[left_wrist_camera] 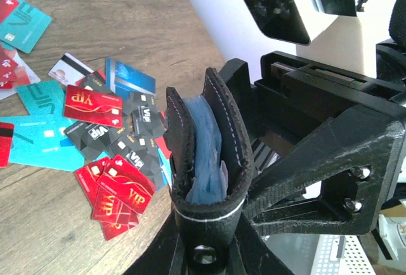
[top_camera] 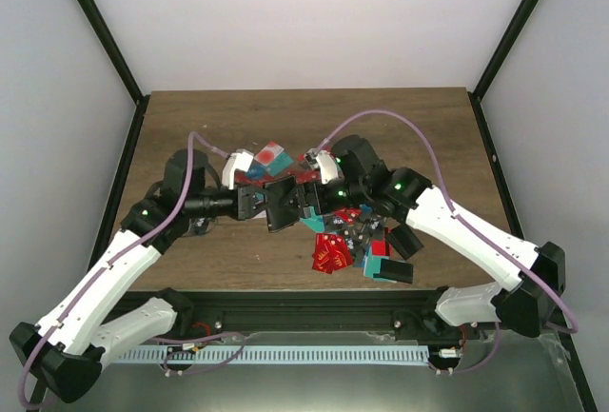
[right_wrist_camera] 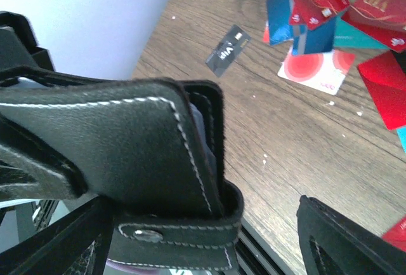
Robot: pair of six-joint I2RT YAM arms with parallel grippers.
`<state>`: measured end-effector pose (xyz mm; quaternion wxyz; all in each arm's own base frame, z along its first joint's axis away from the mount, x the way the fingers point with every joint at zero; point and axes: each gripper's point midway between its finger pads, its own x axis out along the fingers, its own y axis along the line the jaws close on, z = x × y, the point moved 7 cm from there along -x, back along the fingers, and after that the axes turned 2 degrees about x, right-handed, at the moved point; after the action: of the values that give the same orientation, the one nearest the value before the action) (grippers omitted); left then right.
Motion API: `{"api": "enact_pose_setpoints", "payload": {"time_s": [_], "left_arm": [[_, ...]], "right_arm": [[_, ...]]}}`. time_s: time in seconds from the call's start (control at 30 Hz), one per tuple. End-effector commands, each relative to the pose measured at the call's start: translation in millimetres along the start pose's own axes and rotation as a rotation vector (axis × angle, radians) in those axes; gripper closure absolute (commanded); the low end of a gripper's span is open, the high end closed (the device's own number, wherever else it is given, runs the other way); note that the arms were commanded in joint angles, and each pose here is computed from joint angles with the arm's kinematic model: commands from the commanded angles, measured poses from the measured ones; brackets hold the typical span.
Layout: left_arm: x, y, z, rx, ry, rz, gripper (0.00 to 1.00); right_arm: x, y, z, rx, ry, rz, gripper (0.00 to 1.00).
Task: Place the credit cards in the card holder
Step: Open the credit card at the center of the board.
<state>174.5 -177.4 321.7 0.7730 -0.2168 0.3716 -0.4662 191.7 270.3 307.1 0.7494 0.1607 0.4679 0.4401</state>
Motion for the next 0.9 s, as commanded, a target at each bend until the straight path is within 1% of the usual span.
{"api": "enact_pose_setpoints", "payload": {"time_s": [0.0,0.1,0.27,0.4,0.47,0.57,0.73,0.83,0.87], "left_arm": [[-10,-22,6,0.064,-0.030,-0.097,0.96],[-12,-22,5,0.061,-0.031,-0.090,0.96],[-13,-21,4,0.054,-0.032,-0.074,0.96],[-14,-19,3,0.044,-0.026,-0.057,0.96],[-13,-16,1,0.037,-0.020,-0.040,0.96],[-10,-11,-1,0.026,-0.010,-0.019,0.96],[-6,-5,-5,0.003,0.012,0.005,0.96],[-4,-2,-7,-0.006,0.019,0.011,0.96],[-3,-1,-7,-0.011,0.020,0.012,0.96]], "right_arm": [[7,-44,-16,0.121,0.059,-0.302,0.20],[8,-64,-28,0.181,0.086,-0.390,0.20],[-1,-99,-52,0.292,0.114,-0.480,0.21],[-15,-114,-62,0.335,0.103,-0.499,0.21],[-20,-106,-60,0.305,0.083,-0.443,0.21],[-27,-80,-51,0.214,0.041,-0.260,0.23],[-48,-41,-41,0.099,-0.059,-0.011,0.30],[-50,-19,-39,0.036,-0.062,0.118,0.32],[-49,-12,-39,0.013,-0.059,0.137,0.32]]}}
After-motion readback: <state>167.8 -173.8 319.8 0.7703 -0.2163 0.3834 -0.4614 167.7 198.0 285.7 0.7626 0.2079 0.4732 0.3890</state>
